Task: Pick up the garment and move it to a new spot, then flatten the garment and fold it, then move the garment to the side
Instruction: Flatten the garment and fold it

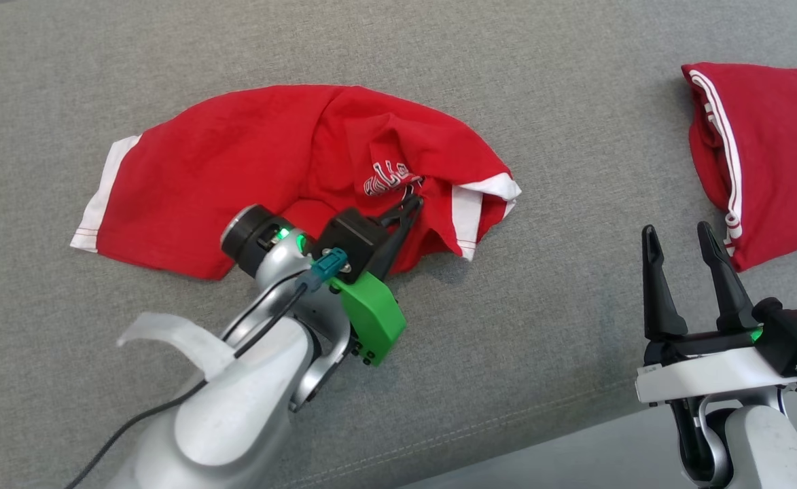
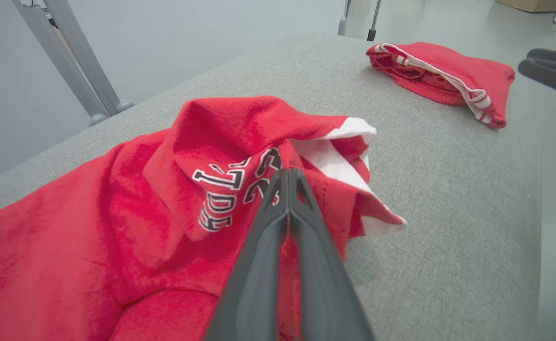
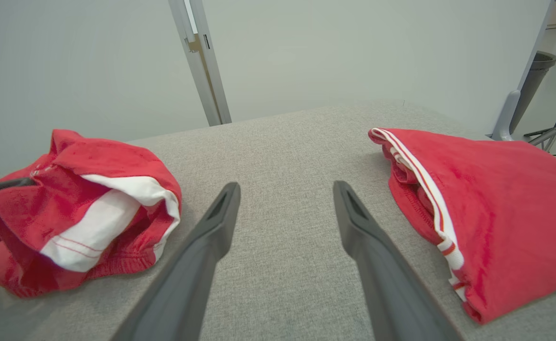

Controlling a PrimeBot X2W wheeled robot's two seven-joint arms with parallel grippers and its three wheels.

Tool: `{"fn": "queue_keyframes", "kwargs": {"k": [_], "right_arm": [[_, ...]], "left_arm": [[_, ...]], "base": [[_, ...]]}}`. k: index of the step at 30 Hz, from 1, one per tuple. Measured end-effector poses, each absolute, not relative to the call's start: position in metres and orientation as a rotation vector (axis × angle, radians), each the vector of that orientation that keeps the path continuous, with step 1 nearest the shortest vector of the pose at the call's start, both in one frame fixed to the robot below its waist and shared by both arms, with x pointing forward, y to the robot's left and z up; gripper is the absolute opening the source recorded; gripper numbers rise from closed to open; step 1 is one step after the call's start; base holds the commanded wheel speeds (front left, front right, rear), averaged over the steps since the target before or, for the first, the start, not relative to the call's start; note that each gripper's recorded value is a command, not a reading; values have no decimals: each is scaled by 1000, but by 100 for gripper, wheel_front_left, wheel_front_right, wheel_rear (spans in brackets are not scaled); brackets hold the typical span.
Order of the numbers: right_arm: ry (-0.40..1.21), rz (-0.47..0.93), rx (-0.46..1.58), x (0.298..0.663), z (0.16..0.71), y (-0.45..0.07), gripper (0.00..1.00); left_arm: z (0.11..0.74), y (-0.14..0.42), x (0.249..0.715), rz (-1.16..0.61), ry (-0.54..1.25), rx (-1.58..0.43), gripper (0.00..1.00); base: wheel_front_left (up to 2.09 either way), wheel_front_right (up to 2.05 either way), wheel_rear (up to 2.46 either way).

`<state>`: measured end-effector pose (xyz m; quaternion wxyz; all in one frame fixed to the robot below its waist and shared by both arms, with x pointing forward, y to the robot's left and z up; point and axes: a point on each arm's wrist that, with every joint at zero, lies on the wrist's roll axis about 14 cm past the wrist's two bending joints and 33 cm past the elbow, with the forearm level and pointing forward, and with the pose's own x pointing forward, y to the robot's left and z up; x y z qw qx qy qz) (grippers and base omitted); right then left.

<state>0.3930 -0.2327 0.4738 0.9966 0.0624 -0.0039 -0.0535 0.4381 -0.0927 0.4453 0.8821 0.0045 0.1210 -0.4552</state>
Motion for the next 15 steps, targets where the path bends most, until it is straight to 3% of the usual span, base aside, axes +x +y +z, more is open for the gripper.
{"fn": "queue_keyframes", "kwargs": {"k": [6,15], "right_arm": [[-26,-94,126,397,479,-229,100],[-36,-50,131,405,480,-215,100]], "left_arm": [[508,-38,466,-820,77,107,0],[540,48,463,-618,72,212,0]], "base": [[0,0,0],[0,0,0]]}}
